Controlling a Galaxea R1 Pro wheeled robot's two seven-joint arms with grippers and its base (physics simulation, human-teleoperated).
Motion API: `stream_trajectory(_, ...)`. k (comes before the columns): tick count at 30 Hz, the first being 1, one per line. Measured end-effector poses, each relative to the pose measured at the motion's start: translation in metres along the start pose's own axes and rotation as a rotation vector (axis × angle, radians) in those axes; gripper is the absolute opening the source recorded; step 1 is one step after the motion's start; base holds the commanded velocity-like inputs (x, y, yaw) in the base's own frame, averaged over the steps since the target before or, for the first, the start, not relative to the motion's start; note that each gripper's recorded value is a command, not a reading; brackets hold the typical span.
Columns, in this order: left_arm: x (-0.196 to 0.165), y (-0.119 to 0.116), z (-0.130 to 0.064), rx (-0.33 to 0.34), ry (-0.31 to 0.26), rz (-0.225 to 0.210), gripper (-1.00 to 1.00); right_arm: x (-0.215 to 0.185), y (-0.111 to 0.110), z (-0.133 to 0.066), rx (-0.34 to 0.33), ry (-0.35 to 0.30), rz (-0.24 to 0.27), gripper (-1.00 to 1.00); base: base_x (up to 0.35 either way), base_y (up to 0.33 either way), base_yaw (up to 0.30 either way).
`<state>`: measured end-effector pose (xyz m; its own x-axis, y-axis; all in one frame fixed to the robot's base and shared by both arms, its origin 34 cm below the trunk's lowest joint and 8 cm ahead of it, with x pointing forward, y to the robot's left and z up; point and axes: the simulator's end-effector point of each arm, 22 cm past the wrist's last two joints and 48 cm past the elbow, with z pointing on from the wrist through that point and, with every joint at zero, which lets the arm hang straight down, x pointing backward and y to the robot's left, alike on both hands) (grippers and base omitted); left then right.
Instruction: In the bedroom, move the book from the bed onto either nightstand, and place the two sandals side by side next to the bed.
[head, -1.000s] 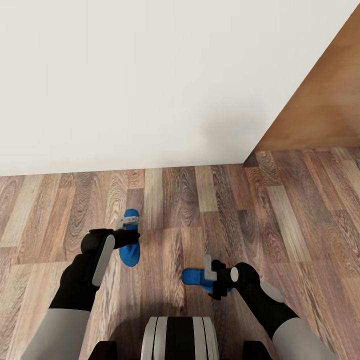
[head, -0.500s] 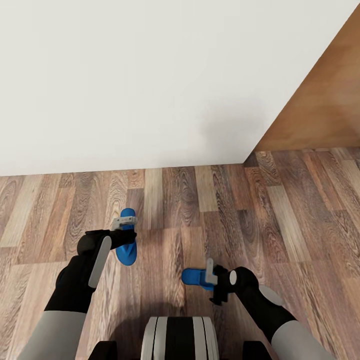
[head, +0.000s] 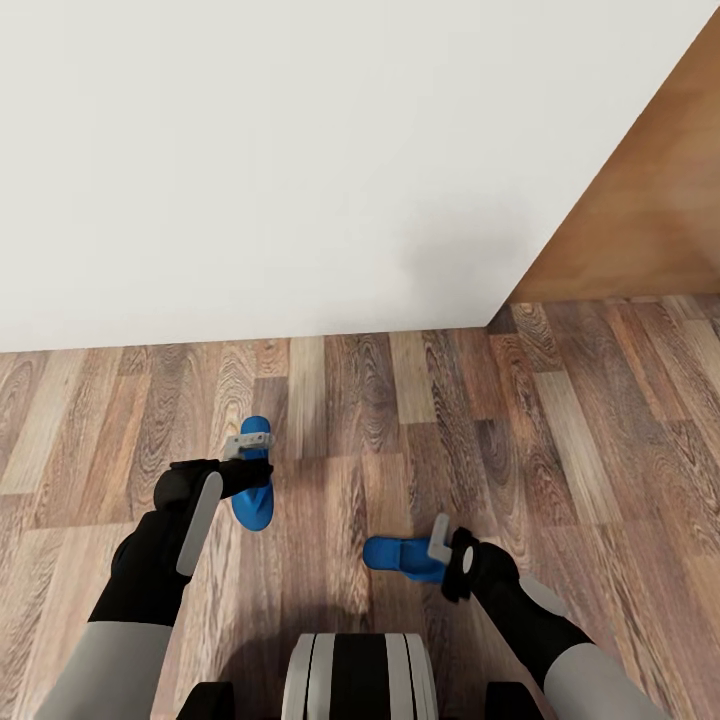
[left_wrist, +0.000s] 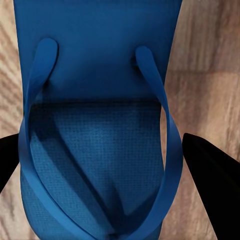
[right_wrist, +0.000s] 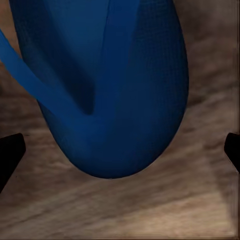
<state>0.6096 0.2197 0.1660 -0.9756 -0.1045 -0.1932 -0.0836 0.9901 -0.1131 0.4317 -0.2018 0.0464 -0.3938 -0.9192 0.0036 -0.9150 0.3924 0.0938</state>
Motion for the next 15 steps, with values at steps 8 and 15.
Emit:
stream_trajectory(8,-0.001,0.000,0.000,0.000,-0.002,0.000,-1.00,0.001,-0.007,-0.001,0.031,0.010,0.014,1.00,0.000,0.000,0.000)
stream_trajectory(15,-0.002,0.000,-0.001,0.001,-0.006,0.000,-1.00,0.000,-0.012,-0.001,0.060,0.009,0.007,1.00,0.000,0.000,0.000)
